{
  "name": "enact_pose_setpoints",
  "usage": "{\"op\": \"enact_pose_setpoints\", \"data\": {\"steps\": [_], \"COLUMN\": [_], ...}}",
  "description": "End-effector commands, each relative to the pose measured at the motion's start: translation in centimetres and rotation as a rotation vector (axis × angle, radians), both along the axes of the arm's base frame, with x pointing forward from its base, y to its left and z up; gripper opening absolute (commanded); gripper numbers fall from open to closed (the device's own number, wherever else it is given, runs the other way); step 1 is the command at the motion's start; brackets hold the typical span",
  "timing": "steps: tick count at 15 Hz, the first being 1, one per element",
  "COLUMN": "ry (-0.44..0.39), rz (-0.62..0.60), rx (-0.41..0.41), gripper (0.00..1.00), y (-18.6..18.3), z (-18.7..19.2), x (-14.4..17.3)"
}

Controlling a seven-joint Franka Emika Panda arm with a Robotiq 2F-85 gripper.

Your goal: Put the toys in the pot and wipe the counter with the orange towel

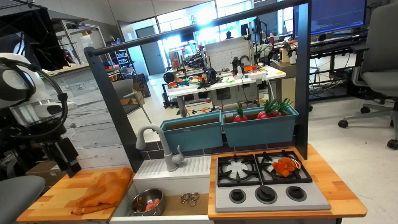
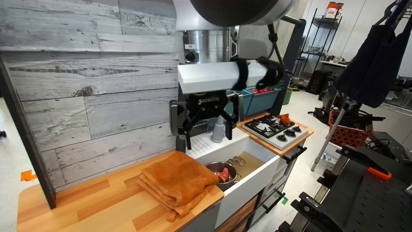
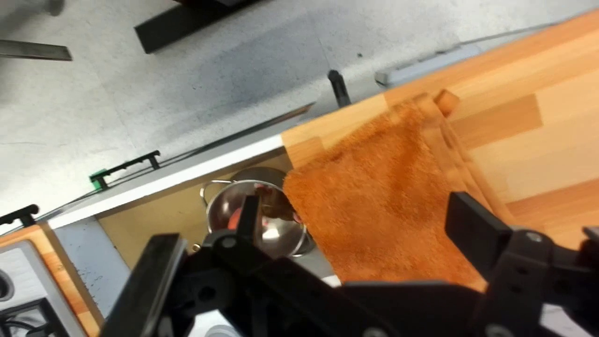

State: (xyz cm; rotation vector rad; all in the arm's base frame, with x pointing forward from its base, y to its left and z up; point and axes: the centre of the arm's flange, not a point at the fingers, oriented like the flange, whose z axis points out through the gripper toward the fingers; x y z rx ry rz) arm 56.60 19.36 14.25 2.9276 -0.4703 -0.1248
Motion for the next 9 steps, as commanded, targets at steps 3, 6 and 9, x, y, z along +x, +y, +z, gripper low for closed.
{"op": "enact_pose_setpoints", "data": {"steps": [3, 6, 9], "ry": [0.088, 0.062, 0.054], "rz": [0.097, 0.051, 0.031], "rx": [-0.208, -0.153, -0.148], "gripper": [1.0, 1.0, 1.0], "y": [-5.0, -5.4, -6.7], "z": [1.4, 0.8, 1.0], "x": [1.3, 1.5, 2.1]}}
